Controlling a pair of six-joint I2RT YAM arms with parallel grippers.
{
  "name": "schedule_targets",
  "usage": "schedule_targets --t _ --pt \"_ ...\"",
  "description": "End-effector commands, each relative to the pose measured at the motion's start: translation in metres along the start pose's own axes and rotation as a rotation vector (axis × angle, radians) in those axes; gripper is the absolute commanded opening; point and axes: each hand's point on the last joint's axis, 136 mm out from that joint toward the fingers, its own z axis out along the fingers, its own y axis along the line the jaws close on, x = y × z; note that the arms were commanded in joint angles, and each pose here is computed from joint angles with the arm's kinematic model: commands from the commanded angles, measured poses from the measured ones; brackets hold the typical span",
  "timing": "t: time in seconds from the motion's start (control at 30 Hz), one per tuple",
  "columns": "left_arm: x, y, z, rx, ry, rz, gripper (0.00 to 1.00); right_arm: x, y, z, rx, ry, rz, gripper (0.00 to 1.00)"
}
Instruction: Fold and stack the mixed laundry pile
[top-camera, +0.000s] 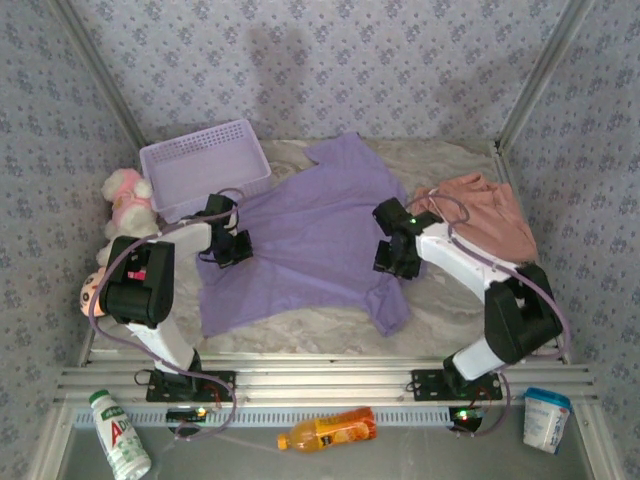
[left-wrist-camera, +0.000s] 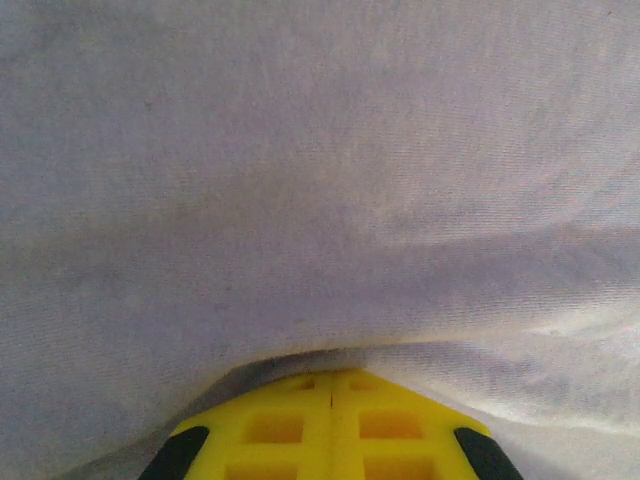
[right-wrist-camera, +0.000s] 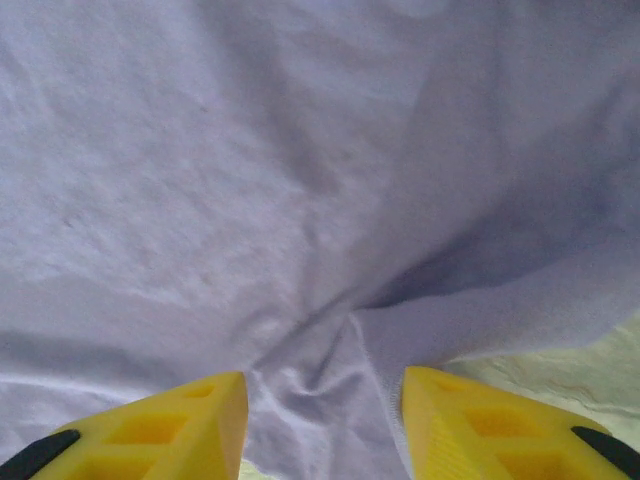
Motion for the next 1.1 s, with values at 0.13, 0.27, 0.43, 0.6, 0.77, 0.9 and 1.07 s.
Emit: schedule_targets --t 0.13,0.27,0.43,0.6,0.77,0.9,1.07 --pt "0.035 0.029 0.015 -0.086 0.124 -0.013 0.0 0.049 -0.058 -0.009 0.045 -0.021 0.104 0.43" --pt "0.035 0.025 0.015 -0.076 0.132 -0.01 0.0 0.08 -0.066 0.004 0.022 0.024 0.156 0.4" --pt "0.035 0.024 0.012 -0.076 0.132 -0.006 0.0 0.096 -0.043 0.018 0.001 0.032 0.136 0.41" --pt "0.034 0.024 0.01 -0.077 0.131 -0.007 0.0 0.099 -0.032 0.037 0.072 0.039 0.103 0.39" --pt "0.035 0.024 0.009 -0.078 0.13 -0.008 0.0 0.099 -0.03 0.047 0.124 0.046 0.088 0.04" --pt "0.034 0.021 0.005 -0.067 0.124 -0.009 0.0 0.079 -0.028 0.017 0.138 -0.043 0.075 0.0" --pt "0.017 0.002 -0.024 -0.03 0.07 0.045 0.26 0.052 0.002 -0.033 0.046 -0.124 0.017 0.0"
